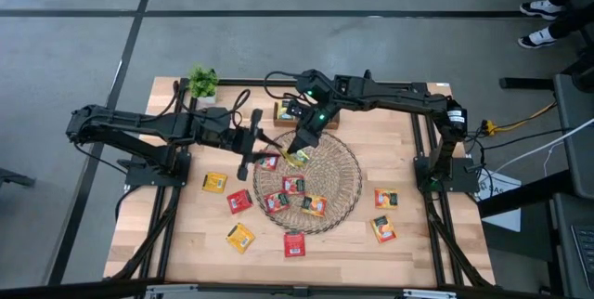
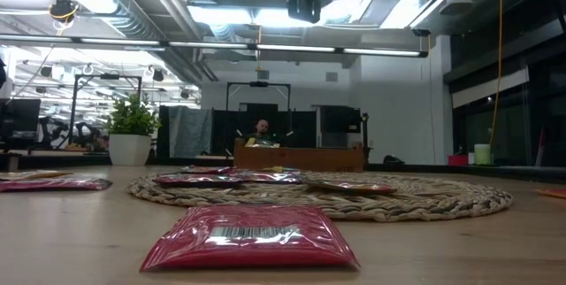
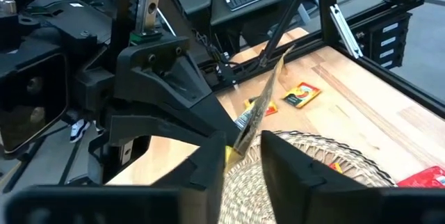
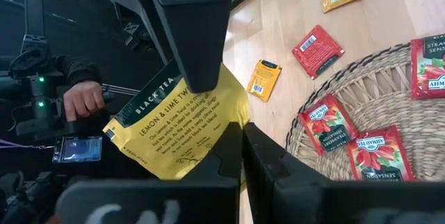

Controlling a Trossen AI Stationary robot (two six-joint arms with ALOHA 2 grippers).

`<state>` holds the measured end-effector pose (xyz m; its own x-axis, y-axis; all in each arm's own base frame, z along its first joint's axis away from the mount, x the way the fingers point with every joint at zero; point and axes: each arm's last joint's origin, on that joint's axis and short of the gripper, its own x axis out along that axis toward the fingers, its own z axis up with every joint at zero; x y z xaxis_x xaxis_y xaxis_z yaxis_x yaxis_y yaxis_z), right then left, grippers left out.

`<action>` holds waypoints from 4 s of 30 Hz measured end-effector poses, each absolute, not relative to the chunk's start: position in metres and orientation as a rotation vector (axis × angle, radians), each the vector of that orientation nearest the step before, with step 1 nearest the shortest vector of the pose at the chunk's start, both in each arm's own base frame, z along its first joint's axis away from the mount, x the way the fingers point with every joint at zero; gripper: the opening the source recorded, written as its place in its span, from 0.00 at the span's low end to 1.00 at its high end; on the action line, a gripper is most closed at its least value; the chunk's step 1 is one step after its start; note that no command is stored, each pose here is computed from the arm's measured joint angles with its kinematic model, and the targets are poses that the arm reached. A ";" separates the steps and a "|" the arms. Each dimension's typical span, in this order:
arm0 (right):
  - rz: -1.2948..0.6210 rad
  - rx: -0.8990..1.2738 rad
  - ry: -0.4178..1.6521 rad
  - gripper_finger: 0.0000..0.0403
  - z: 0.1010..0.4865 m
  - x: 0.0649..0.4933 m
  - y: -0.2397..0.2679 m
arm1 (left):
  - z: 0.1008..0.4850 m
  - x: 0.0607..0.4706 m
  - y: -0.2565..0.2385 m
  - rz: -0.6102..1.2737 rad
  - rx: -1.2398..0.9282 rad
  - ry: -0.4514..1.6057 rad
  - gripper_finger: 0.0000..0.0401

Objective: Pick & Place Tea
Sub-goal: Put the bottom yellow tea bag into the left of the wooden organizer

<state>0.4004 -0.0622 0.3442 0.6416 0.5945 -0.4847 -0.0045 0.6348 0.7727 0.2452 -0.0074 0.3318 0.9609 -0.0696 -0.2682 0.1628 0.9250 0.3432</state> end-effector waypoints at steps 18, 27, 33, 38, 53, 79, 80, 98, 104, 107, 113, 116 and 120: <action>0.361 0.783 0.784 0.15 0.353 0.395 -0.063 | 0.330 0.244 -0.007 -0.125 0.347 0.277 0.00; 0.358 0.770 0.743 0.24 0.368 0.383 -0.067 | 0.327 0.237 -0.003 -0.096 0.319 0.351 0.01; 0.364 0.754 0.733 0.25 0.372 0.381 -0.066 | 0.332 0.227 0.013 -0.020 0.231 0.353 0.01; 0.368 0.673 0.696 0.25 0.374 0.382 -0.065 | 0.334 0.221 0.028 -0.014 0.140 0.353 0.00; 0.194 0.354 0.605 0.25 0.375 0.386 -0.072 | 0.331 0.216 0.049 0.019 0.035 0.380 0.00; 0.140 0.185 0.567 0.25 0.376 0.389 -0.075 | 0.327 0.212 0.055 -0.019 -0.038 0.418 0.00; 0.142 0.184 0.562 0.25 0.376 0.390 -0.075 | 0.327 0.212 0.055 -0.018 -0.038 0.417 0.00; 0.169 0.190 0.564 0.25 0.369 0.396 -0.076 | 0.324 0.212 0.056 0.017 -0.036 0.444 0.00; 0.174 0.167 0.563 0.25 0.369 0.396 -0.076 | 0.321 0.211 0.056 0.022 -0.047 0.479 0.01; 0.168 0.164 0.565 0.25 0.369 0.396 -0.076 | 0.321 0.211 0.056 0.024 -0.049 0.479 0.00; 0.173 0.146 0.570 0.25 0.366 0.398 -0.076 | 0.321 0.211 0.056 0.043 -0.045 0.482 0.00; 0.174 0.146 0.580 0.25 0.360 0.403 -0.077 | 0.321 0.212 0.056 0.043 -0.045 0.483 0.01; 0.147 0.142 0.607 0.25 0.352 0.407 -0.079 | 0.320 0.212 0.056 0.045 -0.046 0.484 0.00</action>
<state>0.4070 -0.0793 0.3520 0.8117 0.1789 -0.5559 -0.0957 0.9798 0.1756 0.2116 0.0564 0.3204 0.8844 0.0318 -0.4656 -0.0537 0.9980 -0.0338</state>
